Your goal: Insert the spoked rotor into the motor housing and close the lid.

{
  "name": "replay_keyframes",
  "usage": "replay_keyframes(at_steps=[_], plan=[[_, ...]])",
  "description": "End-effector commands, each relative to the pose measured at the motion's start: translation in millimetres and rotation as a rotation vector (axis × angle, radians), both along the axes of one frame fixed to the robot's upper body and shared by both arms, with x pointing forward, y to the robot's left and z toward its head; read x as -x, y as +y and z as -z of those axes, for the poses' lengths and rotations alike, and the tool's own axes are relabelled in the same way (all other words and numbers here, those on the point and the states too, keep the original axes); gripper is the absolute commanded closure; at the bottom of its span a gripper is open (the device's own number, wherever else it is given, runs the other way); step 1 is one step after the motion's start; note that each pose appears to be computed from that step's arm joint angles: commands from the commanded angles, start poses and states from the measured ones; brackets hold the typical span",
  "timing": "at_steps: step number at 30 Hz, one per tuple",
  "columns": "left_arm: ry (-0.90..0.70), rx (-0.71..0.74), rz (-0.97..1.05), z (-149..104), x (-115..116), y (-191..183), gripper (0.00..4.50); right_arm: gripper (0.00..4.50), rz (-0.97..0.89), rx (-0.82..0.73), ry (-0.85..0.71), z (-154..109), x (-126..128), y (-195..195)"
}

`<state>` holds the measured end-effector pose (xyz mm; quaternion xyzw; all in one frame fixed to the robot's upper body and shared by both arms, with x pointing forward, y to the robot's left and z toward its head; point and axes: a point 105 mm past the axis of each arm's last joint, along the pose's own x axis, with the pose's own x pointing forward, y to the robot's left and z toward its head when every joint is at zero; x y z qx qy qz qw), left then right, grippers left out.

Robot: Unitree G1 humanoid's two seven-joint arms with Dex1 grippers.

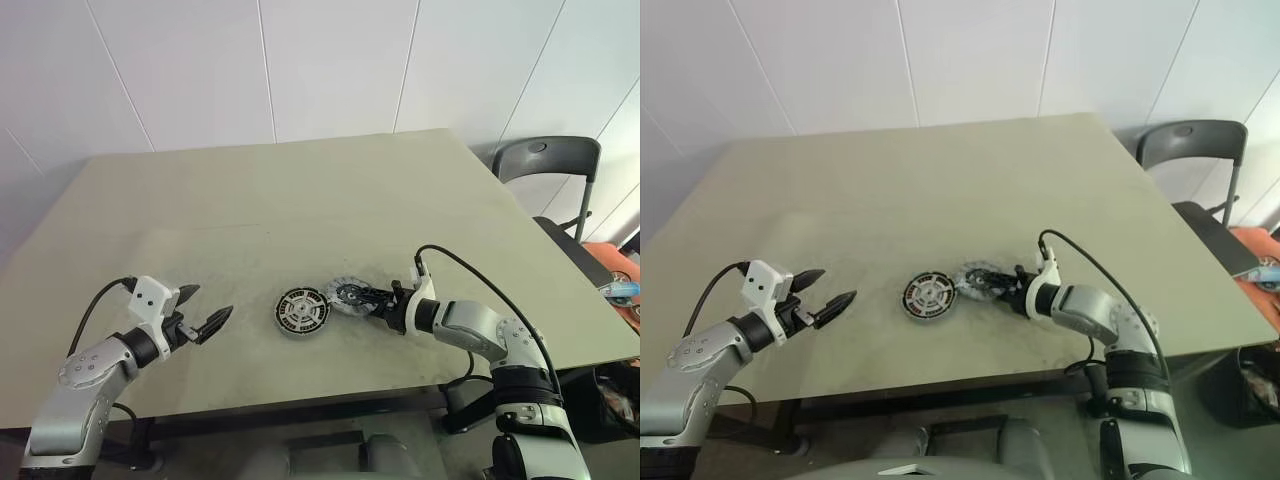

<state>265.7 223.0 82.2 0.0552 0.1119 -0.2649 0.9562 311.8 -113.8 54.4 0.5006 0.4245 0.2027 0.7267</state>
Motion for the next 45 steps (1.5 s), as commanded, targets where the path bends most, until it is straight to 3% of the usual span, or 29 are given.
replay_keyframes(at_steps=[1,3,13,25,30,35,36,42,45], plan=[[-0.044,-0.014,0.001,-10.0,-3.9,1.9,0.0,3.98,-0.03,0.008,-0.099,-20.0,-4.7,2.4],[-0.045,-0.014,0.002,-10.1,-4.1,1.6,0.0,4.42,-0.037,0.023,-0.112,-21.2,-5.8,2.5],[-0.043,-0.016,0.0,-10.2,-4.8,2.4,0.0,4.42,-0.123,0.14,-0.266,-42.6,-13.2,18.5],[-0.047,-0.017,0.004,-10.7,-7.0,1.4,0.0,4.42,-0.209,0.379,-0.632,-64.2,-18.7,24.9],[-0.046,-0.019,0.006,-10.5,-7.4,1.4,0.0,4.42,-0.357,0.573,-0.867,-73.4,-11.7,34.8],[-0.046,-0.016,0.008,-10.4,-8.4,0.2,0.0,4.42,-0.486,0.635,-1.014,-75.6,0.5,46.3],[-0.046,-0.016,0.009,-10.3,-8.5,0.0,0.0,3.71,-0.506,0.631,-1.031,-76.9,2.8,48.5],[-0.042,-0.016,0.012,-9.5,-9.2,-0.4,0.0,1.89,-0.608,0.669,-1.148,-85.5,9.8,55.9],[-0.041,-0.015,0.011,-9.1,-9.4,-0.5,0.0,0.88,-0.629,0.616,-1.171,-94.1,13.1,60.7]])
